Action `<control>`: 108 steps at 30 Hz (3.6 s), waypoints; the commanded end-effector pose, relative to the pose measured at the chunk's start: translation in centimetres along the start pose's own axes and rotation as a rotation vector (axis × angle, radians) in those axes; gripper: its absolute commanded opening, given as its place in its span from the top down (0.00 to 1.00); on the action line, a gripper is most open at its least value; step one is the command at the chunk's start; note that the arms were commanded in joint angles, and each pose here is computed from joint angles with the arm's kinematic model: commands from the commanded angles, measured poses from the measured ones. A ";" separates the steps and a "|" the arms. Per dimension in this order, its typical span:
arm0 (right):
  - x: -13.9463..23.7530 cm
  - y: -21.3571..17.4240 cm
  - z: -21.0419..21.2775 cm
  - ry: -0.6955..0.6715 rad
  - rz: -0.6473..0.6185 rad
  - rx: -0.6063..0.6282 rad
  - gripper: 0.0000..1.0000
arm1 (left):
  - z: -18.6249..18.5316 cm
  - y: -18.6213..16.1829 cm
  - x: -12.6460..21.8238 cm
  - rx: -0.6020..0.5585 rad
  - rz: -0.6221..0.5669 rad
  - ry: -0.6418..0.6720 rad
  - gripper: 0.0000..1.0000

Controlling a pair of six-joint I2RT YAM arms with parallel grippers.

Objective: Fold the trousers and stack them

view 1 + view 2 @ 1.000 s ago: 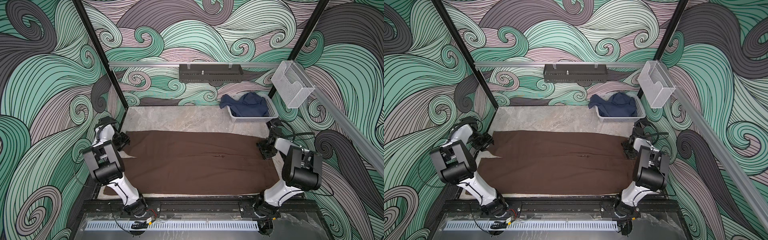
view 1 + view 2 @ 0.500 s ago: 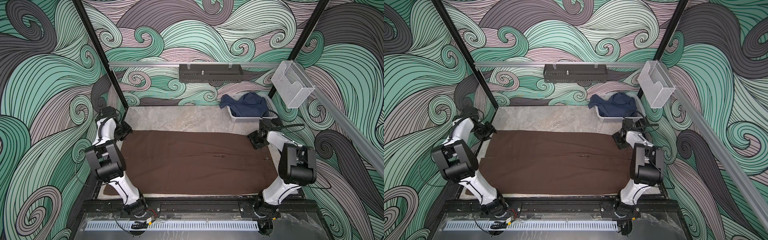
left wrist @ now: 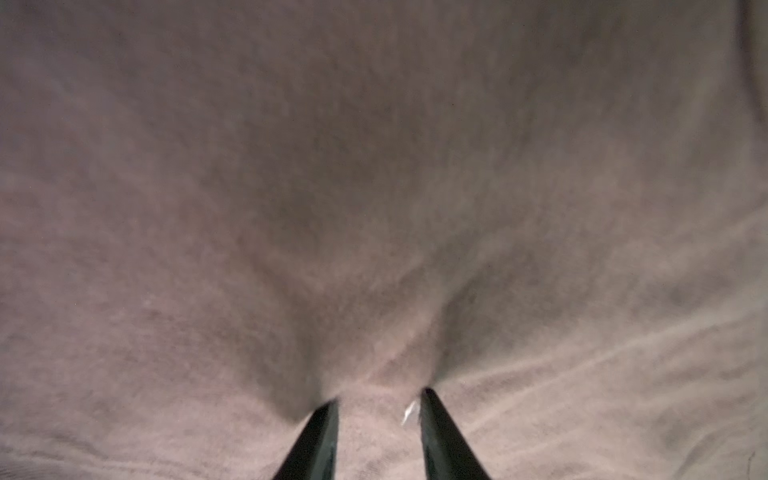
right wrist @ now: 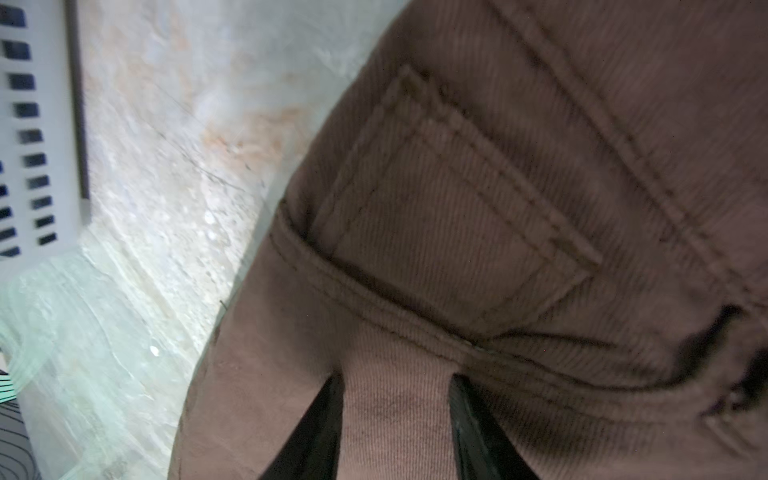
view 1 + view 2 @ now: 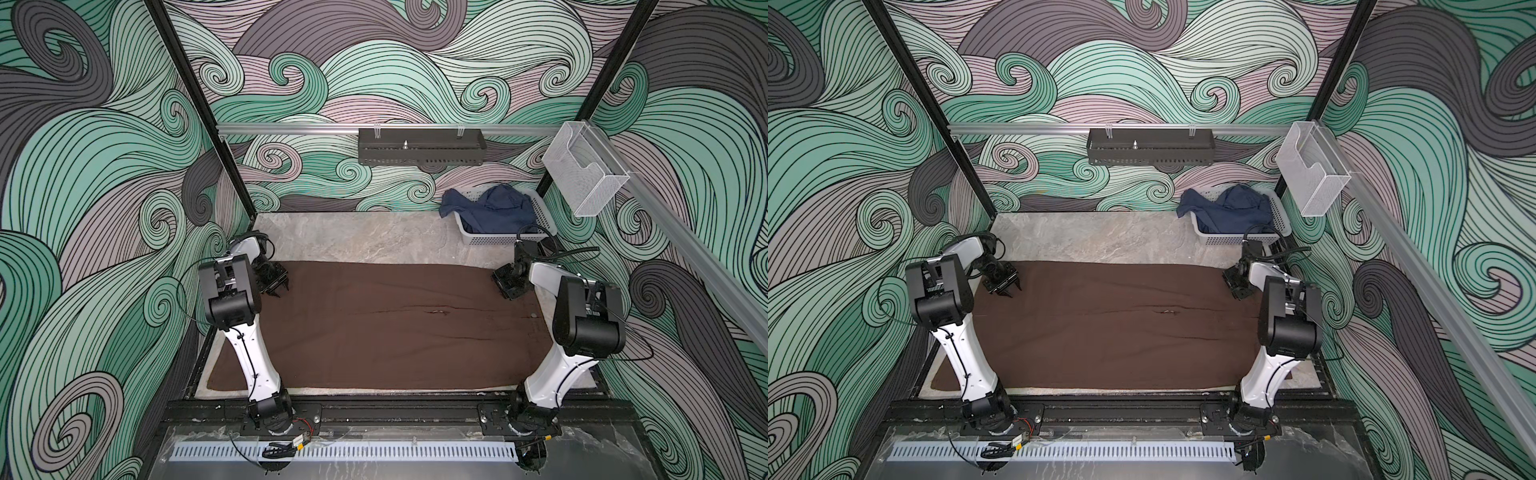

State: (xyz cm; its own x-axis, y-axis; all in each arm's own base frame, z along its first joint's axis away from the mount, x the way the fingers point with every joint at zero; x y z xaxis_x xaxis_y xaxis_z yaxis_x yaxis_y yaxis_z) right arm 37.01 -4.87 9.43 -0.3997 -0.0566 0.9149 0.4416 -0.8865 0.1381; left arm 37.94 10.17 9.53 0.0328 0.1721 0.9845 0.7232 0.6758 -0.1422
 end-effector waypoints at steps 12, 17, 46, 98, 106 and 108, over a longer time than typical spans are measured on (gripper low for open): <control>-3.0 1.9 2.3 0.065 -0.010 -0.101 0.57 | -3.6 9.2 -0.3 -0.026 -0.027 0.022 0.57; 0.0 2.5 3.6 0.103 -0.052 -0.093 0.45 | -4.1 8.4 2.9 -0.039 -0.065 -0.063 0.52; 6.9 -3.0 -10.1 -0.214 -0.099 -0.388 0.44 | 8.2 -11.9 5.7 0.247 -0.083 -0.126 0.41; 9.6 -6.6 -18.1 -0.461 0.011 -0.452 0.36 | 11.9 -5.9 1.1 0.327 0.029 0.067 0.43; 13.9 -2.6 -11.2 -0.283 -0.084 -0.420 0.33 | 7.5 -4.9 8.4 0.263 -0.151 -0.068 0.41; 14.5 -2.0 -9.9 -0.242 -0.091 -0.425 0.33 | 6.0 -4.9 10.6 0.231 -0.206 -0.100 0.41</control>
State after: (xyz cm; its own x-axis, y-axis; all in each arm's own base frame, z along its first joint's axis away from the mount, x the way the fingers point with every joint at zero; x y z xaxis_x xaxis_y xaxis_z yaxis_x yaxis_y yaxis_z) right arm 22.09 -8.99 17.69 -0.2106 0.1221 0.9699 0.0418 -0.9901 0.1338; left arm 29.62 14.34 15.65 -0.0815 0.0958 0.9921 0.5191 0.8538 -0.0398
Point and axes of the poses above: each gripper's point midway between its finger pads, its own x axis back along the fingers, its own z axis along the line the jaws close on, y = z × x, the point moved 8 cm from there along x, back along the fingers, and after that the axes turned 2 degrees about -x, right-handed, at the moved point
